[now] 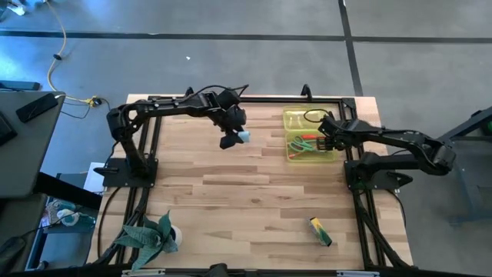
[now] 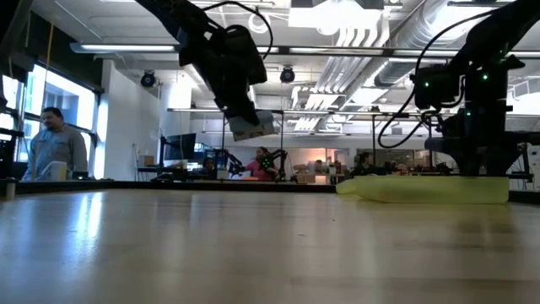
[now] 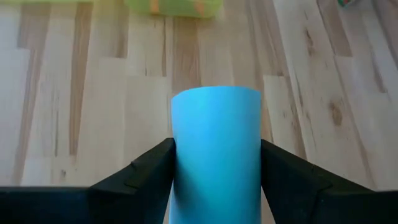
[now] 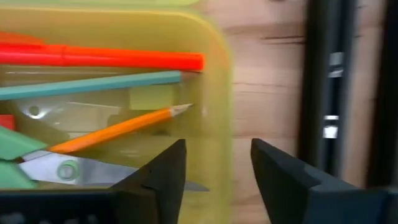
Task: Pack school essentials
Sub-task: Put the blue sticky notes into the yellow storage box
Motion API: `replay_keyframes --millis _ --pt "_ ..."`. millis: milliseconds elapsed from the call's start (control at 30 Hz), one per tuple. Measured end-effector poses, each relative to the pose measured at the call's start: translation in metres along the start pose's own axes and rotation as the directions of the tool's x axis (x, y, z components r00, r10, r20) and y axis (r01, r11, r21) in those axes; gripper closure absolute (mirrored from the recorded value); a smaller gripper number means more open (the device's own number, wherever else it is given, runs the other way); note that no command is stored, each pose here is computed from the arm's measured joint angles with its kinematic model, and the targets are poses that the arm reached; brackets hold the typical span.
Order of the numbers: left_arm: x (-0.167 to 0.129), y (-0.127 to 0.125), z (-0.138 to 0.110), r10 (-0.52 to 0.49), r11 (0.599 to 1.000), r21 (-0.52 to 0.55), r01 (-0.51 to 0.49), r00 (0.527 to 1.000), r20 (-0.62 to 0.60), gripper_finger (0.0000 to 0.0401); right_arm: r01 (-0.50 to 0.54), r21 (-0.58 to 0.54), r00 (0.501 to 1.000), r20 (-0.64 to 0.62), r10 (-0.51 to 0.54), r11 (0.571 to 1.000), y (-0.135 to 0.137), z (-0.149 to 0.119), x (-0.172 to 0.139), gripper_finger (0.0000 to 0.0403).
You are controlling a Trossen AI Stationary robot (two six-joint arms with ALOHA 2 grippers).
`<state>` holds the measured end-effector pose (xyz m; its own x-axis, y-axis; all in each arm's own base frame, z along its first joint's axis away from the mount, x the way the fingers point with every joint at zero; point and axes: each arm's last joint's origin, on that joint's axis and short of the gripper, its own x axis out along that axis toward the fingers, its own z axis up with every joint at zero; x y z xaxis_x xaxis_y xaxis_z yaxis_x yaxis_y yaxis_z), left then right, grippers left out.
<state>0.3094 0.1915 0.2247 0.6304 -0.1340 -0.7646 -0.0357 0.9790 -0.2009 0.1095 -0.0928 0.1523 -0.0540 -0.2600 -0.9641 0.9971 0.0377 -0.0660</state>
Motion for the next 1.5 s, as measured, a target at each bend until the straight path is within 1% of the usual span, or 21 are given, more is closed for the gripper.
replay_keyframes --millis 67,133,200,333,500,633,800,933,1067,1167,1400,1500 --pt "-0.005 -0.002 0.001 0.022 1.000 0.002 -0.022 1.000 -0.004 0.0195 -0.030 0.006 1.000 0.004 0.030 1.000 0.001 -0.001 0.004 0.0253" --pt "-0.009 -0.003 0.000 0.065 0.998 0.002 -0.065 0.998 -0.022 0.0195 -0.051 0.010 0.999 0.000 0.051 0.999 0.001 -0.003 0.008 0.0279" --pt "-0.012 -0.004 -0.001 0.100 0.995 0.002 -0.100 0.994 -0.037 0.0195 -0.053 0.010 0.999 -0.003 0.053 0.999 0.001 -0.003 0.009 0.0306" --pt "-0.017 -0.005 -0.003 0.100 0.995 -0.007 -0.101 0.994 -0.051 0.0195 -0.073 0.019 0.997 0.003 0.073 0.997 0.003 -0.003 0.009 0.0354" --pt "-0.017 -0.005 -0.004 0.095 0.995 -0.013 -0.096 0.993 -0.064 0.0195 -0.167 0.004 0.986 0.021 0.167 0.986 0.012 -0.002 0.007 0.0396" --pt "-0.017 -0.006 -0.006 0.088 0.996 -0.020 -0.089 0.993 -0.077 0.0195 -0.239 0.003 0.971 0.031 0.239 0.971 0.022 -0.006 0.004 0.0398" --pt "-0.017 -0.006 -0.006 0.084 0.996 -0.023 -0.086 0.993 -0.085 0.0195 -0.268 -0.004 0.963 0.026 0.268 0.963 0.033 -0.016 0.003 0.0401" --pt "-0.017 -0.006 -0.006 0.085 0.996 -0.014 -0.087 0.993 -0.086 0.0195 -0.298 -0.007 0.954 0.028 0.298 0.955 0.050 -0.025 0.007 0.0400" --pt "-0.017 -0.006 -0.007 0.097 0.995 -0.011 -0.098 0.991 -0.090 0.0195 -0.368 -0.010 0.929 0.033 0.368 0.930 0.070 -0.037 0.009 0.0402" --pt "-0.018 -0.004 -0.007 0.132 0.991 -0.001 -0.133 0.986 -0.100 0.0195 -0.418 0.000 0.908 0.030 0.417 0.909 0.080 -0.046 0.008 0.0402" --pt "-0.020 -0.001 -0.008 0.147 0.989 -0.007 -0.148 0.984 -0.102 0.0195 -0.456 0.039 0.890 0.022 0.456 0.889 0.088 -0.067 0.003 0.0402" --pt "-0.020 -0.001 -0.008 0.148 0.989 -0.007 -0.149 0.984 -0.100 0.0195 -0.458 0.028 0.889 0.012 0.458 0.889 0.092 -0.073 -0.002 0.0402"
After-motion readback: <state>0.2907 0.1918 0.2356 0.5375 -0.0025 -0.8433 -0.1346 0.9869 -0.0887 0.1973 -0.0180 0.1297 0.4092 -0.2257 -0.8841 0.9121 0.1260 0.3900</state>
